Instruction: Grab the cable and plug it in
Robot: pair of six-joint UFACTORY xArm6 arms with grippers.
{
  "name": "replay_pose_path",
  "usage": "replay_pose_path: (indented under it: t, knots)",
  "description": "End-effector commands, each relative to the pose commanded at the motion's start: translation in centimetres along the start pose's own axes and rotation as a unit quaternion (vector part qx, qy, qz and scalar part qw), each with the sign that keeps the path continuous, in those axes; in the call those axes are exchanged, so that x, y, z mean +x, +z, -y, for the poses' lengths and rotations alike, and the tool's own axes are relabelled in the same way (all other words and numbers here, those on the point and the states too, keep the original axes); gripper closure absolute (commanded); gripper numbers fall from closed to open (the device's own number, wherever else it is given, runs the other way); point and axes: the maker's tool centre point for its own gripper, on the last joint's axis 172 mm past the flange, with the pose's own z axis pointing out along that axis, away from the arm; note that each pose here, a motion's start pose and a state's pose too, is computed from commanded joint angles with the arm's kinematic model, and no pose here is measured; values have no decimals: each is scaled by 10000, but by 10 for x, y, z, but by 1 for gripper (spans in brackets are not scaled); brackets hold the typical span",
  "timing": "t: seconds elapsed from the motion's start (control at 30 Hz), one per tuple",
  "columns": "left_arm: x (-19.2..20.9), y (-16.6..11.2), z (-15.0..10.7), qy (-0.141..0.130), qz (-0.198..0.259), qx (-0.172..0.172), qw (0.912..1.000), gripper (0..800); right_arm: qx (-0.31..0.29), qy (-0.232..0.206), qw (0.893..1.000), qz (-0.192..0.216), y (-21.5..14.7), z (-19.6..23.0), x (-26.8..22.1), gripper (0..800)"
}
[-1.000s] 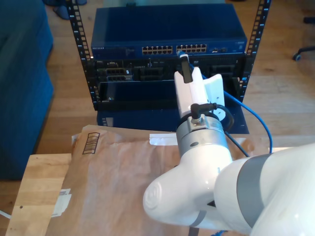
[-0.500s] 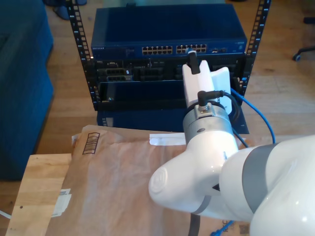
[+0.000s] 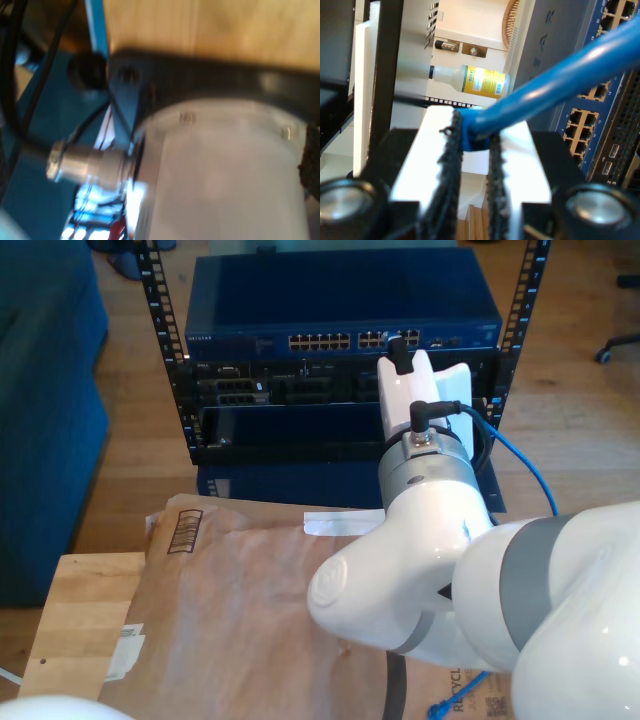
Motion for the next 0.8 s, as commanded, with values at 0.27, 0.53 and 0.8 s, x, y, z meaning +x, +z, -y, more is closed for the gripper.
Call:
replay_pose_path:
  t: [0.27,0.53,0.8]
  knots:
    - [3,1,-1,-4,-36,-18,10000,0,-102,-41,9999,59,1,-9,-2,800]
    - [3,1,-1,-4,-36,-18,10000,1,-316,-194,9989,290,-3,-17,-3,800]
    - [3,1,-1,-7,-35,-25,10000,0,-345,-173,9981,481,11,-14,-30,800]
